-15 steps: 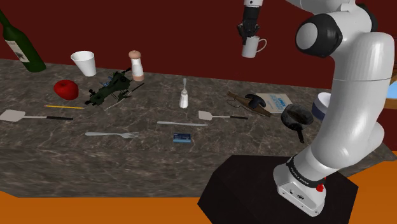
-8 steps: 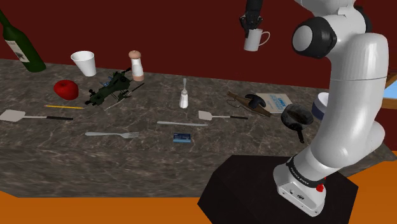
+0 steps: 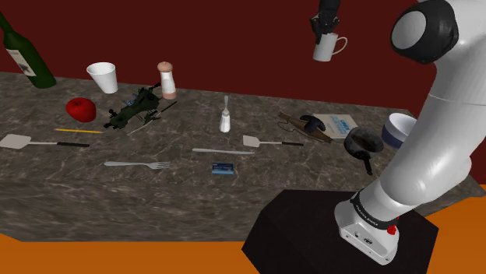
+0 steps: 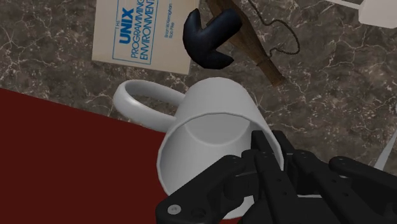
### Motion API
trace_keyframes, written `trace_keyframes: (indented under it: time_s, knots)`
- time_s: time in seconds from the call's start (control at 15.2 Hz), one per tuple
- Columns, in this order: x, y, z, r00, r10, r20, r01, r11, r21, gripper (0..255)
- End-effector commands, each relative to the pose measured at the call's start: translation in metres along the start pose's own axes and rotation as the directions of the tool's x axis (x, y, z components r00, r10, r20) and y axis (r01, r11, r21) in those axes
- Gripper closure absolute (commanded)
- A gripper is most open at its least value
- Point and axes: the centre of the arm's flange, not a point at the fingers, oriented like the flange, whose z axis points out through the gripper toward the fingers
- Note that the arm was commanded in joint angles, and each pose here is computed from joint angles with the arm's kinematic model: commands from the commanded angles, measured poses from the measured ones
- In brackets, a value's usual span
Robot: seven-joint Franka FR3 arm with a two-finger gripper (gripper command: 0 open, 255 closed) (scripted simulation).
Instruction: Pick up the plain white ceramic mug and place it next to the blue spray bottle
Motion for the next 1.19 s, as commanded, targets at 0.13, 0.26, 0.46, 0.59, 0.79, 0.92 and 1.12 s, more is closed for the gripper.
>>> trace_keyframes:
  time_s: [0.13, 0.26, 0.46, 0.59, 0.79, 0.92, 1.12]
  knots:
    - [-0.035, 0.037, 0.008, 1.000, -0.001, -0.002, 0.001, 1.000, 0.000, 255]
    - [-0.053, 0.056, 0.011, 1.000, -0.001, -0.002, 0.001, 1.000, 0.000, 255]
    - [-0.080, 0.085, 0.017, 1.000, -0.001, -0.002, 0.001, 1.000, 0.000, 255]
    - [-0.098, 0.104, 0.020, 1.000, -0.001, -0.002, 0.001, 1.000, 0.000, 255]
    - [-0.124, 0.132, 0.026, 1.000, -0.001, -0.002, 0.001, 1.000, 0.000, 255]
    - [-0.142, 0.151, 0.029, 1.000, -0.001, -0.002, 0.001, 1.000, 0.000, 255]
    - [-0.169, 0.180, 0.035, 1.000, -0.001, -0.002, 0.001, 1.000, 0.000, 255]
